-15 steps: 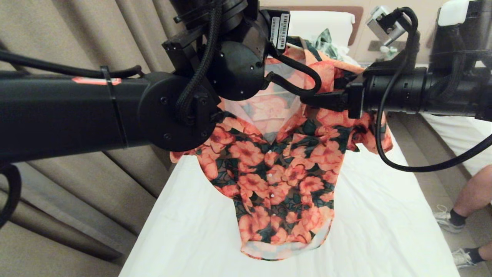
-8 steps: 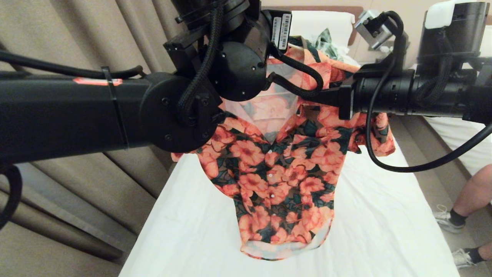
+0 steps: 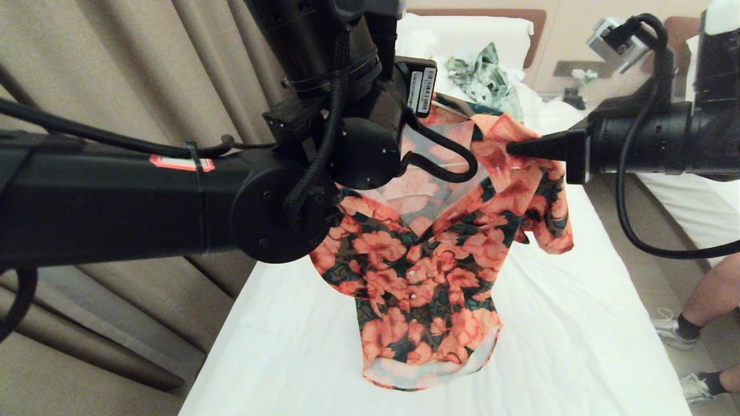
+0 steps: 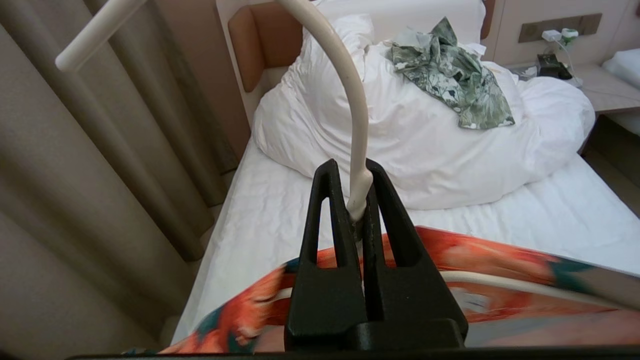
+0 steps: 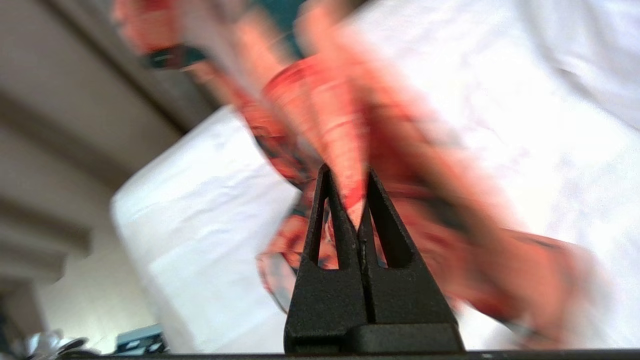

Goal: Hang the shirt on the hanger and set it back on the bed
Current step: Take the clothes hanger out of the clothes

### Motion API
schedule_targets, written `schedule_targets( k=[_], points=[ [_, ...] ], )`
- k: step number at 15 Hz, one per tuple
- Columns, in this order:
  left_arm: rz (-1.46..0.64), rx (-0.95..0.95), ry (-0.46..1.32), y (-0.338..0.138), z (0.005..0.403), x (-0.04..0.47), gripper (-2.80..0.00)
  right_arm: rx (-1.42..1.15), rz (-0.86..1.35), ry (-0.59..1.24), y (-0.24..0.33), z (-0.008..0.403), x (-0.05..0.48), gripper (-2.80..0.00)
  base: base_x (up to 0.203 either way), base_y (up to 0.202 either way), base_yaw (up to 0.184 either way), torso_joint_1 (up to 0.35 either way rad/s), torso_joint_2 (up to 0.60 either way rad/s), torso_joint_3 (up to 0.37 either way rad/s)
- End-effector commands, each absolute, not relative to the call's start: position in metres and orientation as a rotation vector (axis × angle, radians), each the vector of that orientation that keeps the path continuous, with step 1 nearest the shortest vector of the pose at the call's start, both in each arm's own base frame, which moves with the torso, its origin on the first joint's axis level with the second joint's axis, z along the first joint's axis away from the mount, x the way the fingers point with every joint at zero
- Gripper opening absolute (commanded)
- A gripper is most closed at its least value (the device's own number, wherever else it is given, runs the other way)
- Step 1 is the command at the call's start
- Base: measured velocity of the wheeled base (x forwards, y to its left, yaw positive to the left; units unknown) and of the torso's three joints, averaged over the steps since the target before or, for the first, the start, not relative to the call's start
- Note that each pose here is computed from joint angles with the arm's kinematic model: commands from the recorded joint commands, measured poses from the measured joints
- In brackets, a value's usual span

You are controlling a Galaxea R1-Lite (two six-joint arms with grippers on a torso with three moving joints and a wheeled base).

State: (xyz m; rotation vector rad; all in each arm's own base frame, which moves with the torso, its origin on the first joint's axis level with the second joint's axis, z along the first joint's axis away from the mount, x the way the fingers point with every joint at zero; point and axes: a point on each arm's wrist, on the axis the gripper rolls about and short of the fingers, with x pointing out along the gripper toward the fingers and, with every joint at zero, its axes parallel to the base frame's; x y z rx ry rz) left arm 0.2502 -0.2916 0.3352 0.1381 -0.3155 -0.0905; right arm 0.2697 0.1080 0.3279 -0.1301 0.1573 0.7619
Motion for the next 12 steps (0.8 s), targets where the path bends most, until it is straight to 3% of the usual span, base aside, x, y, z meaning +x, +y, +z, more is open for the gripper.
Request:
schedule_targets(
  k=[1,12],
  points=[
    [-0.084,0.143,-0.311,-0.29,0.333,0.249,-2.8,-0.131,0.691,0.147,0.087,0.337,0.258,-2.8,0.0,0.0,0.0,0.0,0.0,0.0],
    [-0.113,0.181,-0.261,-0.288,0.314,0.229,-2.8,-0.168,0.479,0.204,0.029,0.32,0.277,-2.8,0.0,0.0,0.0,0.0,0.0,0.0]
  ],
)
